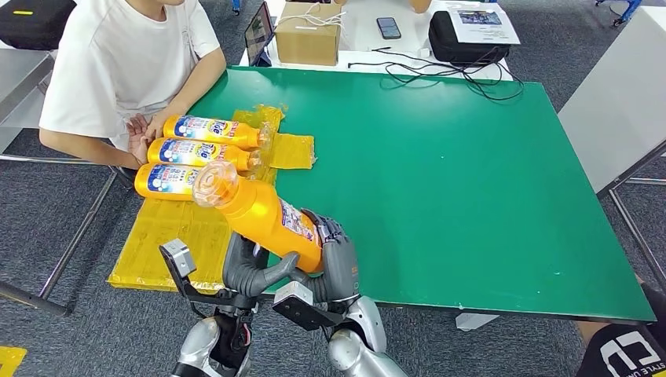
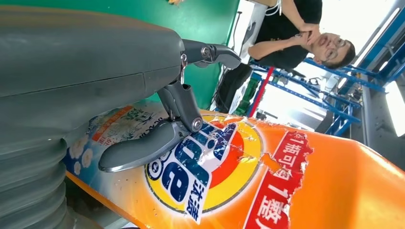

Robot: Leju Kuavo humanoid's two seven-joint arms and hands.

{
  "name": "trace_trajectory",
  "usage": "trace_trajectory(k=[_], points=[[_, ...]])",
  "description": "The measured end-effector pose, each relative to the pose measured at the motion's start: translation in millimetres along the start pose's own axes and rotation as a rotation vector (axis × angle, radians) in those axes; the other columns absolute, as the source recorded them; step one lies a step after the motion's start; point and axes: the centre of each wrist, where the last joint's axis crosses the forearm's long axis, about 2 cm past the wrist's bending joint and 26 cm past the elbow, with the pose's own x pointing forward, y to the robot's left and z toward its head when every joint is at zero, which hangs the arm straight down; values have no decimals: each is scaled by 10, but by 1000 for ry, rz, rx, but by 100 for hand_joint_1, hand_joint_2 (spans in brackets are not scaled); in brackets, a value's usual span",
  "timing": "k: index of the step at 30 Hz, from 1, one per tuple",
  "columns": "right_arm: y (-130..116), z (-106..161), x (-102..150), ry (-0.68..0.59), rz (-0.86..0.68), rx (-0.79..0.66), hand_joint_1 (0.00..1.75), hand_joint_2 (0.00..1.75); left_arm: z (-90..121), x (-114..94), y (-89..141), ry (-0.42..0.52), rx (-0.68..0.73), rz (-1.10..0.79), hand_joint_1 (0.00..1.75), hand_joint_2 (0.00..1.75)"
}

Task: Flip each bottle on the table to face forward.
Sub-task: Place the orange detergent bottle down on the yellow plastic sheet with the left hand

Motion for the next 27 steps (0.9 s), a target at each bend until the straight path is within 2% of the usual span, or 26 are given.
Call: trace_trajectory(k=[10, 11, 12, 14, 15, 16, 27], points=[[17, 26, -11, 3, 3, 12, 175, 175, 3, -32, -4, 37, -40, 9, 1, 175], [18, 25, -10, 0, 2, 14, 175, 175, 2, -40, -8, 48, -57, 35, 11, 175], [20, 25, -8, -3, 2, 16, 175, 175, 2, -49, -10, 58, -79, 65, 48, 175], [24, 24, -4, -9, 1, 19, 175, 175, -1, -68, -7, 63, -116, 103, 133, 175], [26, 23, -1, -9, 2, 21, 175, 175, 1, -78, -2, 61, -126, 103, 166, 175], [28, 23, 1, -6, 3, 23, 175, 175, 3, -87, 3, 60, -131, 99, 174, 175], [53, 33, 8, 18, 11, 50, 175, 175, 7, -103, 39, 65, -126, 73, 175, 175]])
